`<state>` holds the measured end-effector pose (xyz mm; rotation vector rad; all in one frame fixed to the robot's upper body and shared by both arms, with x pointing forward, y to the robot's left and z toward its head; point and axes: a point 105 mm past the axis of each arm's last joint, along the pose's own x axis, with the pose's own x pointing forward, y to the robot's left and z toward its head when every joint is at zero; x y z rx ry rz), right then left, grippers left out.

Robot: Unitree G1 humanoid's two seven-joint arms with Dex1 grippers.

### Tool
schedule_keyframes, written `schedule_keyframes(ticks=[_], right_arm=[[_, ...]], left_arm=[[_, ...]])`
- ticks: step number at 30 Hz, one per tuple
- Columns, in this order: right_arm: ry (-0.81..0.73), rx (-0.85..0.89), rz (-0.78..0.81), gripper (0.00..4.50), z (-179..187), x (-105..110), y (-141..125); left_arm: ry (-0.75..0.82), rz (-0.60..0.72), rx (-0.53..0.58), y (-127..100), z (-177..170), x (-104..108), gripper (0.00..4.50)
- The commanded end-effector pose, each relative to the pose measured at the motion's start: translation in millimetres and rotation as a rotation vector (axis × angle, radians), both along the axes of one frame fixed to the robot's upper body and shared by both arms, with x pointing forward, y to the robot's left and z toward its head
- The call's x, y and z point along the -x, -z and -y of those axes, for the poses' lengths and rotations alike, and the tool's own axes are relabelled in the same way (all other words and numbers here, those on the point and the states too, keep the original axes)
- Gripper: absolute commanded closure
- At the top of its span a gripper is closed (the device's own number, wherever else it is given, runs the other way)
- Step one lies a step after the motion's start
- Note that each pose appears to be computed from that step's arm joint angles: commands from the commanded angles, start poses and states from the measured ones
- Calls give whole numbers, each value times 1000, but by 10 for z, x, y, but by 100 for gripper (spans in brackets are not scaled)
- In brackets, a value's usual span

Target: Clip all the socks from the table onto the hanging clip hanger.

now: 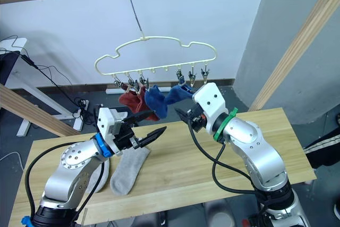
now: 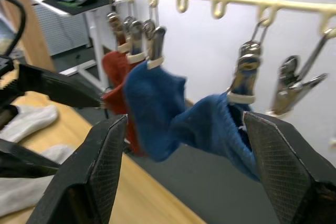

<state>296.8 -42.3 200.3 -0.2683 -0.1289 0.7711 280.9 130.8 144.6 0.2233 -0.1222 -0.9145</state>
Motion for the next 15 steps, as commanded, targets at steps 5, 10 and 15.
schedule_keyframes(ticks=[5,10,15], right_arm=[[82,-57,72,247,40,-65,-162],[160,-71,53,247,84,-190,-150],[194,-101,33,247,105,-252,-149]], left_arm=[[31,75,2,-259,8,-39,94],[60,92,-2,-337,42,-64,94],[74,109,-10,-425,53,-103,94]])
